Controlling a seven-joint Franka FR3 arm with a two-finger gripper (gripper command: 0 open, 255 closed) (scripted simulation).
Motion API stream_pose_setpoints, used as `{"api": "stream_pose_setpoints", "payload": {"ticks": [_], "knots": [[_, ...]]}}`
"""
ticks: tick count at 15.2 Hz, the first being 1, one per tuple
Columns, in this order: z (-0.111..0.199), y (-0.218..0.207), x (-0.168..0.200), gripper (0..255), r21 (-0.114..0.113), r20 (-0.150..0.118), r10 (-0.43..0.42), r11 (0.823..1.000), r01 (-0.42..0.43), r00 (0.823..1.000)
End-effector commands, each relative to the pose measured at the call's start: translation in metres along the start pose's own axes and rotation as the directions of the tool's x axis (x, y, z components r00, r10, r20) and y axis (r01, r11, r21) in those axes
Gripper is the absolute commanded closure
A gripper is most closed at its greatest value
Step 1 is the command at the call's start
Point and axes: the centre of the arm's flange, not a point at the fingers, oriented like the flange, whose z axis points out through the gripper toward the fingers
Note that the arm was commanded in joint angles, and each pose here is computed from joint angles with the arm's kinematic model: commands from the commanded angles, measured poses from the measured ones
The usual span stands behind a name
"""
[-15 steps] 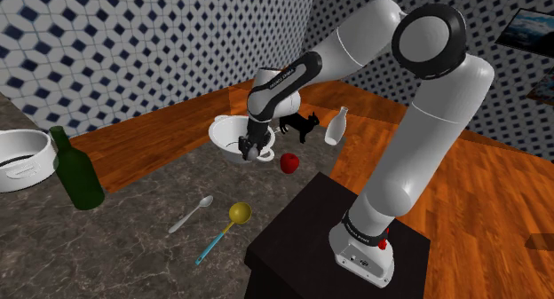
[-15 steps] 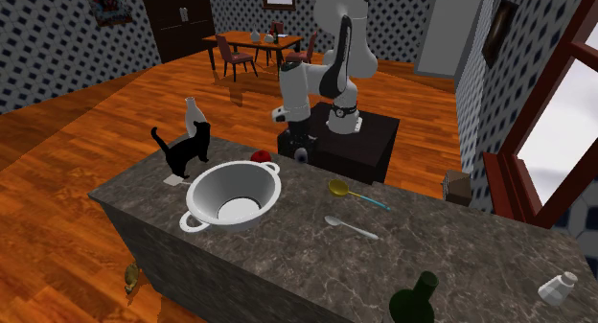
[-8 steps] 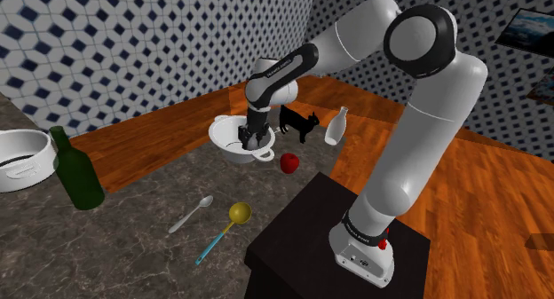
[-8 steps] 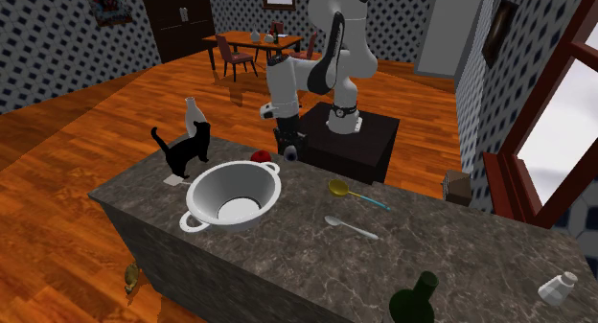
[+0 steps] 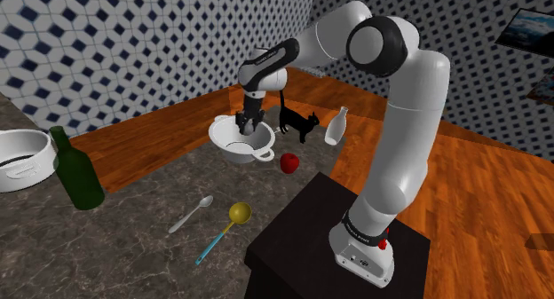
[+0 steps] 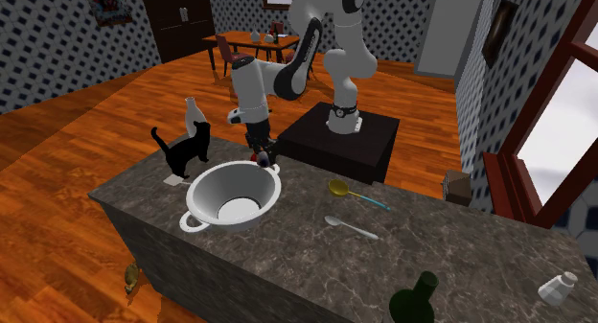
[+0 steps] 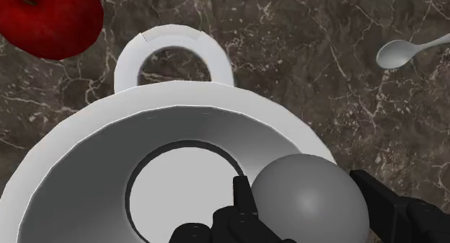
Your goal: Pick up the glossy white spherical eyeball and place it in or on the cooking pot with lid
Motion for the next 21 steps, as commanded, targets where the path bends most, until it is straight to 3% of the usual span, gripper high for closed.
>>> {"api": "stream_pose_setpoints", "payload": {"ticks": [1,8,21], "knots": [[-0.003,0.015,0.023,255,0.0,0.0,-0.001,1.0,0.001,1.0],[-0.013,0.06,0.103,255,0.0,0.0,-0.001,1.0,0.001,1.0],[0.05,0.07,0.111,255,0.0,0.0,-0.001,1.0,0.001,1.0]]}}
